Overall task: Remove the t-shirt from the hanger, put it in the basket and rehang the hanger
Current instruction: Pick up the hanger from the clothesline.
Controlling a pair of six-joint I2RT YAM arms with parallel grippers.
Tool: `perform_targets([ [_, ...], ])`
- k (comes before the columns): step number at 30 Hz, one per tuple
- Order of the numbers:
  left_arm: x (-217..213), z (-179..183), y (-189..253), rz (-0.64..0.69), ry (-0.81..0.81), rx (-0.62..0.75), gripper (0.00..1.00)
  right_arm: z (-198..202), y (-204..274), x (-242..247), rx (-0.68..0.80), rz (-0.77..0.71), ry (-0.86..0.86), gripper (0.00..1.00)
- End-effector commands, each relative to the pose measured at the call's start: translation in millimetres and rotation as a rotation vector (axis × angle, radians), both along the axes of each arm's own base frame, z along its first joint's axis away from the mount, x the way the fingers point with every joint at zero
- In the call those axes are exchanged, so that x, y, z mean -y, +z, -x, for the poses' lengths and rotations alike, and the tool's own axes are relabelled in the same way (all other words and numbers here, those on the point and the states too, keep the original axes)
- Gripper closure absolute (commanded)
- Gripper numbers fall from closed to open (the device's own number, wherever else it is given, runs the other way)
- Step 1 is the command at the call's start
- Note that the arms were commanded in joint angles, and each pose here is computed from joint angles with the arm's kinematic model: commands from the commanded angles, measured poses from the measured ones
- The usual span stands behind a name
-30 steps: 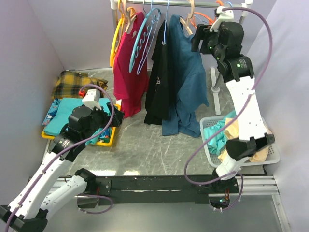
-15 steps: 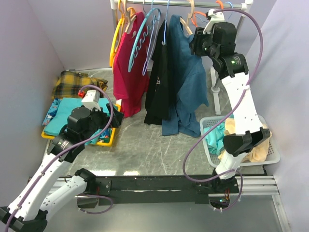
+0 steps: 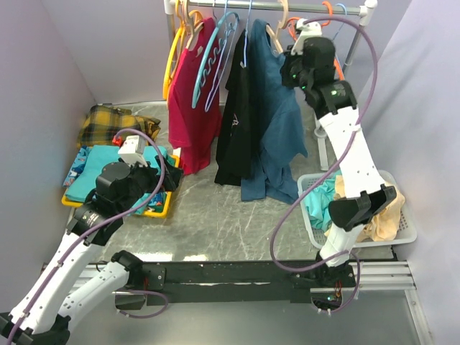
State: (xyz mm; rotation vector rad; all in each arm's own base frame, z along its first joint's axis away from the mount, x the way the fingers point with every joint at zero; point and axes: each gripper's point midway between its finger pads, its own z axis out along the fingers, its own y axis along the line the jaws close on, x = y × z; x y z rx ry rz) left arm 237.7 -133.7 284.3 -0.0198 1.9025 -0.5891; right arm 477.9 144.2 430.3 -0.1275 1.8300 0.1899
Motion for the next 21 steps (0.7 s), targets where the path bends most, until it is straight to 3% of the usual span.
perform_targets([
  [1, 3, 4, 20, 0.023, -0.025, 0.047, 0.01, 28, 68, -2, 0.219, -0.026, -0.071, 1.0],
  [5, -1, 8, 22, 0.023, -0.02, 0.055, 0.01, 43, 108, 15, 0.333, -0.065, -0.18, 1.0],
  [11, -3, 10, 24, 0.024, -0.014, 0.061, 0.01, 56, 158, 25, 0.441, -0.116, -0.214, 1.0],
  [15, -4, 13, 27, 0.023, -0.017, 0.068, 0.01, 62, 151, 29, 0.415, -0.078, -0.219, 1.0],
  [21, -4, 17, 35, 0.021, -0.039, 0.09, 0.01, 115, 101, 30, 0.303, -0.088, -0.189, 1.0],
])
